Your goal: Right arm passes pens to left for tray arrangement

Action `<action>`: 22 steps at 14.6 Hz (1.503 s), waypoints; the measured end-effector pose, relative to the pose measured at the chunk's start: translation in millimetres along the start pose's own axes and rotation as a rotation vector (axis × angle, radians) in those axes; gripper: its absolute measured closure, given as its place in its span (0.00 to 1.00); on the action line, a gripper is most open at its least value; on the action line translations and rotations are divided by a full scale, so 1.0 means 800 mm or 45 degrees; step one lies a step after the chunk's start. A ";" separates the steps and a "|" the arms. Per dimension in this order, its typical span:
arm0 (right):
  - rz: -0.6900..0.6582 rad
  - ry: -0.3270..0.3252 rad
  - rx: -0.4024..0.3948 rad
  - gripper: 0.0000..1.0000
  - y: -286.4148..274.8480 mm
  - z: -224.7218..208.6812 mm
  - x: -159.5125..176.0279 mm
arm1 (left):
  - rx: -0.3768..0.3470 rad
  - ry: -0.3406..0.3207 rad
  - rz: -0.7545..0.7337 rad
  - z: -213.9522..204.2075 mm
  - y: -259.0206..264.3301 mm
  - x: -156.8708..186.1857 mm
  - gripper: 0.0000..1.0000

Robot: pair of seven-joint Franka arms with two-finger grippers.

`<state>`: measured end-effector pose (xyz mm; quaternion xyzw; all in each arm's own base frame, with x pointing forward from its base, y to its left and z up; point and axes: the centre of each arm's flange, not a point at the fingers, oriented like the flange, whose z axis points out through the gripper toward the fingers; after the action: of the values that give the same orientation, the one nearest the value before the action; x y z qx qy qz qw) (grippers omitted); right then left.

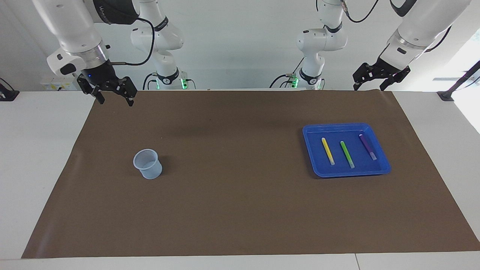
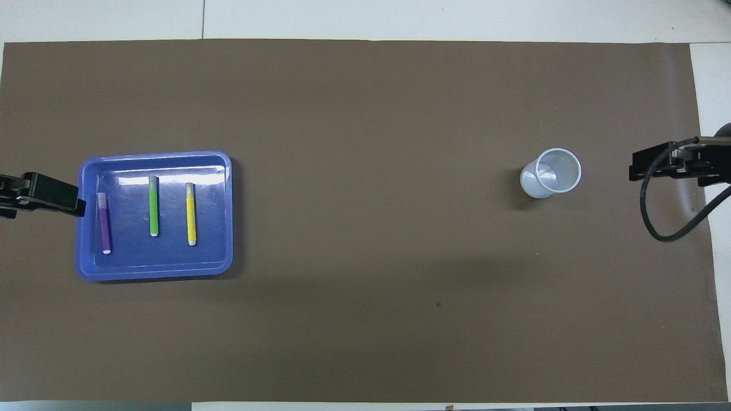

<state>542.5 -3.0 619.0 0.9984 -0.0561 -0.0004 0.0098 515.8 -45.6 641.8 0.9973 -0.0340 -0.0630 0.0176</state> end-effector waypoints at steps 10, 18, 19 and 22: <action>0.000 0.000 0.000 0.00 0.000 0.000 0.000 | 0.000 0.000 0.001 0.000 -0.001 0.000 0.00; 0.000 0.000 0.000 0.00 0.000 0.000 0.000 | -0.003 0.001 -0.005 0.000 -0.011 0.000 0.00; 0.000 0.000 0.000 0.00 0.000 0.000 0.000 | -0.003 0.001 -0.005 0.000 -0.011 0.000 0.00; 0.000 0.000 0.000 0.00 0.000 0.000 0.000 | -0.003 0.001 -0.003 0.000 -0.010 0.000 0.00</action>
<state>542.5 -3.0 619.0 0.9984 -0.0561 -0.0005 0.0098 516.5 -37.5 641.6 0.9973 -0.0328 -0.0628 0.0186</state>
